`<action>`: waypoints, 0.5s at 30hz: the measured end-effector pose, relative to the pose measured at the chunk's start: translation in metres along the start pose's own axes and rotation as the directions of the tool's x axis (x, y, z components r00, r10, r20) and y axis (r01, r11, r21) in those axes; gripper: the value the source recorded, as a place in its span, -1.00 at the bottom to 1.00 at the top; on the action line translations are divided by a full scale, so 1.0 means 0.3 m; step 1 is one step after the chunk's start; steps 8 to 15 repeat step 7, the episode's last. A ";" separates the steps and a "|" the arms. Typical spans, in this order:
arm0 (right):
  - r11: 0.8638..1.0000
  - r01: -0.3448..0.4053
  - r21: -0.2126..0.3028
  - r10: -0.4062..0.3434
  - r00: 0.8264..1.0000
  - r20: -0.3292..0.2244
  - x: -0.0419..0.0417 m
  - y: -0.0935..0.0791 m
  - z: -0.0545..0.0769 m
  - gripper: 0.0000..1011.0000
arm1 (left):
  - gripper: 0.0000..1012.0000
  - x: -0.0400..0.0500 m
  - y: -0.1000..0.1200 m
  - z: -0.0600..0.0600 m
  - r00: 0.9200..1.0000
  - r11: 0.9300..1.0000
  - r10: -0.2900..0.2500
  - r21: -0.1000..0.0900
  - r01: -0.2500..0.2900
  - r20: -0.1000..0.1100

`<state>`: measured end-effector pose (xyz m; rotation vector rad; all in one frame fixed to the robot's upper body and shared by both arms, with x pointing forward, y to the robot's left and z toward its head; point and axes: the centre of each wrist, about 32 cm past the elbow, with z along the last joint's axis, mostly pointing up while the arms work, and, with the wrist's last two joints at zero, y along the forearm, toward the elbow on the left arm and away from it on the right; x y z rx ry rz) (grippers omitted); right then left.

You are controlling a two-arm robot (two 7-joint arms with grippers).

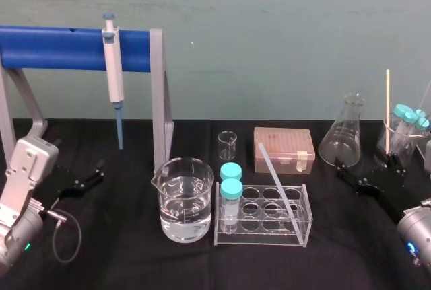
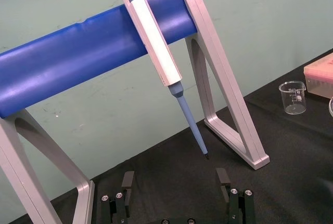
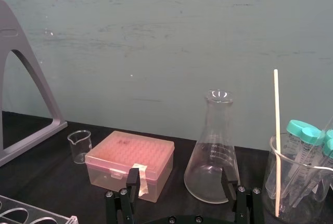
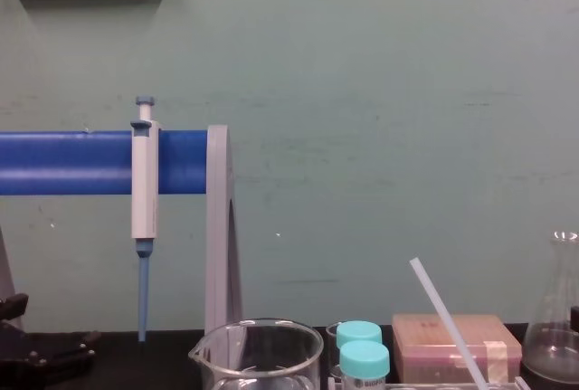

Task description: Pick up the stirring rod with one hand, then place it down.

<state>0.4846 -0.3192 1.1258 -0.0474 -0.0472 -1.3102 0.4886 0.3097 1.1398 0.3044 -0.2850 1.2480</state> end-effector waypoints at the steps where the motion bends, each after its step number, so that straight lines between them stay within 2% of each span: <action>1: 1.000 0.000 0.000 0.000 1.000 0.000 0.000 0.000 0.000 0.98 | 0.98 0.000 0.000 0.000 1.000 1.000 0.000 0.000 0.000 0.000; 15: 1.000 0.000 0.001 0.000 1.000 0.000 0.000 0.000 0.000 0.98 | 0.98 0.000 0.000 0.000 1.000 1.000 0.000 0.000 0.000 0.000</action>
